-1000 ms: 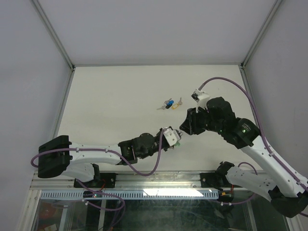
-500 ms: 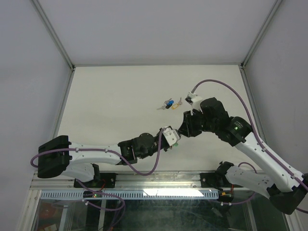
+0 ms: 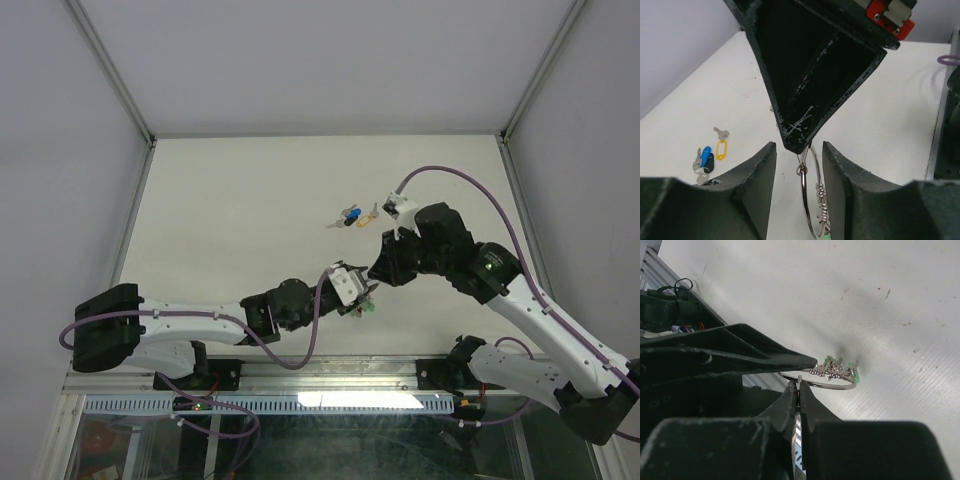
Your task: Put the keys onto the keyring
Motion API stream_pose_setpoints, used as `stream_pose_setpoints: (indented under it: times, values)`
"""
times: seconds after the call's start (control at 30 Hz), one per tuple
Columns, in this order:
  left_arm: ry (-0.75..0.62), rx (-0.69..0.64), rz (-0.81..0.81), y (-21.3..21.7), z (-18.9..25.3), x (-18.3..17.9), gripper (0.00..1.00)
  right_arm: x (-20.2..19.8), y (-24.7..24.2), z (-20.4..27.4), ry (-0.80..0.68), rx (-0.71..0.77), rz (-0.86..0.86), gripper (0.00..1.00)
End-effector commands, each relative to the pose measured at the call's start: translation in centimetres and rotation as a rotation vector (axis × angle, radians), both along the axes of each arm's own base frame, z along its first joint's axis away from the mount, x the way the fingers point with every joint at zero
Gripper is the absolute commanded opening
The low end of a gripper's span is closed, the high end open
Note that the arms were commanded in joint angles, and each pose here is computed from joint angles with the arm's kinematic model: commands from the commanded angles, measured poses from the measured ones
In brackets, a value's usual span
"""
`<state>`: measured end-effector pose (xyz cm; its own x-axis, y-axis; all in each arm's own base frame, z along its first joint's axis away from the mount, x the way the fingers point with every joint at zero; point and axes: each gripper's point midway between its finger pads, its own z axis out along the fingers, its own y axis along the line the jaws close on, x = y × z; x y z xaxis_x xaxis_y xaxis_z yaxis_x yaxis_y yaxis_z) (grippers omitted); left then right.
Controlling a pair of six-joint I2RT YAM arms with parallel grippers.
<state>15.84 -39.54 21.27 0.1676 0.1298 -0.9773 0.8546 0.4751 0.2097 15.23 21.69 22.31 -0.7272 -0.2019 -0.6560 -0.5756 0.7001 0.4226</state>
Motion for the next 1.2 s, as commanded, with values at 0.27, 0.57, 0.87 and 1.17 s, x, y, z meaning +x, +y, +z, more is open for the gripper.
stream_pose_setpoints:
  times: [0.27, 0.57, 0.87, 1.17]
  values:
    - [-0.276, -0.344, -0.076, 3.3, 6.0, -2.1, 0.41, 0.5, 1.0, 7.1, -0.066, 0.18, -0.067, 0.0]
    - [-0.318, -0.397, -0.054, 3.8, 7.4, -1.9, 0.4, 0.1, 1.3, 7.7, -0.057, 0.196, -0.048, 0.0]
    - [-0.362, -0.32, -0.053, 2.5, 6.5, -1.4, 0.37, -0.5, 1.6, 8.2, -0.056, 0.226, -0.017, 0.0]
    - [-0.396, -0.296, -0.041, 2.3, 6.7, -1.1, 0.28, -0.7, 1.7, 7.7, -0.045, 0.229, -0.007, 0.0]
